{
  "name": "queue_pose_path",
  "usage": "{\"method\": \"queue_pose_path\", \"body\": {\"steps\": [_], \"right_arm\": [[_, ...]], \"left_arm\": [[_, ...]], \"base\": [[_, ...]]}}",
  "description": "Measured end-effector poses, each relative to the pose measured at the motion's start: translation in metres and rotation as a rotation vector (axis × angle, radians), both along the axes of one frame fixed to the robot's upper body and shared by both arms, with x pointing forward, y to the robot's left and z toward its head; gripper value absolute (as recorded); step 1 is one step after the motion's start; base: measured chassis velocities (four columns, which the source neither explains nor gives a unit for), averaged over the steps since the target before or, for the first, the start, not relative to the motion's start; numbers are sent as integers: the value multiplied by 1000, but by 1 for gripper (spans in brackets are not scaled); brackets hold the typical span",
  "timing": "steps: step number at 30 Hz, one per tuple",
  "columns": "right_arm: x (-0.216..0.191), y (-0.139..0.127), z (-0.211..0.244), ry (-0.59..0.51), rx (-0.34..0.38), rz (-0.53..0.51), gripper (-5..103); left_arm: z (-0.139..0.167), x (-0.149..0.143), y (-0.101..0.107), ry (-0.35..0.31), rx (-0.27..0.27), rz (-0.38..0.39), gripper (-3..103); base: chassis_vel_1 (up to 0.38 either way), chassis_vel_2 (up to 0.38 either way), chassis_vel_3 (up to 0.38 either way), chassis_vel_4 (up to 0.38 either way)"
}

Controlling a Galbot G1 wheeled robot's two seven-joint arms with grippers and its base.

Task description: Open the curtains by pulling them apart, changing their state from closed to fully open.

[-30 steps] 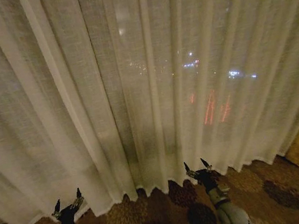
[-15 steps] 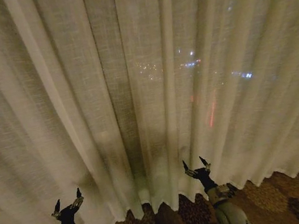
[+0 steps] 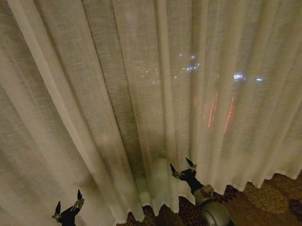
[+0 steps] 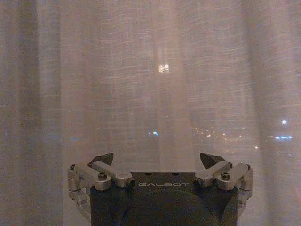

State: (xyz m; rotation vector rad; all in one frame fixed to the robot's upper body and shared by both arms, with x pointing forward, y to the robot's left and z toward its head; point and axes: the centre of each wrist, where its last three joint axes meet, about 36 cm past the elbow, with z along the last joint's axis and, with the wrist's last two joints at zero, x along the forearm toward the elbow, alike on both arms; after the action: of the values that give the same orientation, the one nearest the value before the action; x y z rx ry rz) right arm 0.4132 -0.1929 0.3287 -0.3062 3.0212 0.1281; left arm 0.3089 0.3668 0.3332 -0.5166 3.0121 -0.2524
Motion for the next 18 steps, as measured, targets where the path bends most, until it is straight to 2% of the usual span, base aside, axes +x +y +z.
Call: {"method": "queue_pose_path", "body": {"steps": [3,10,14,18], "right_arm": [[22,7,-7,-18,-3,39,100],[50,16,-18,-24,6,44,100],[60,18,-20,-17,5,32,100],[72,17,-19,-18,-6,-37,100]], "left_arm": [[0,0,0,0,0,0,100],[0,0,0,0,0,0,100],[0,0,0,0,0,0,100],[0,0,0,0,0,0,100]], "base": [[0,0,0,0],[0,0,0,0],[-59,12,57,-27],[-172,87,146,-95]]}}
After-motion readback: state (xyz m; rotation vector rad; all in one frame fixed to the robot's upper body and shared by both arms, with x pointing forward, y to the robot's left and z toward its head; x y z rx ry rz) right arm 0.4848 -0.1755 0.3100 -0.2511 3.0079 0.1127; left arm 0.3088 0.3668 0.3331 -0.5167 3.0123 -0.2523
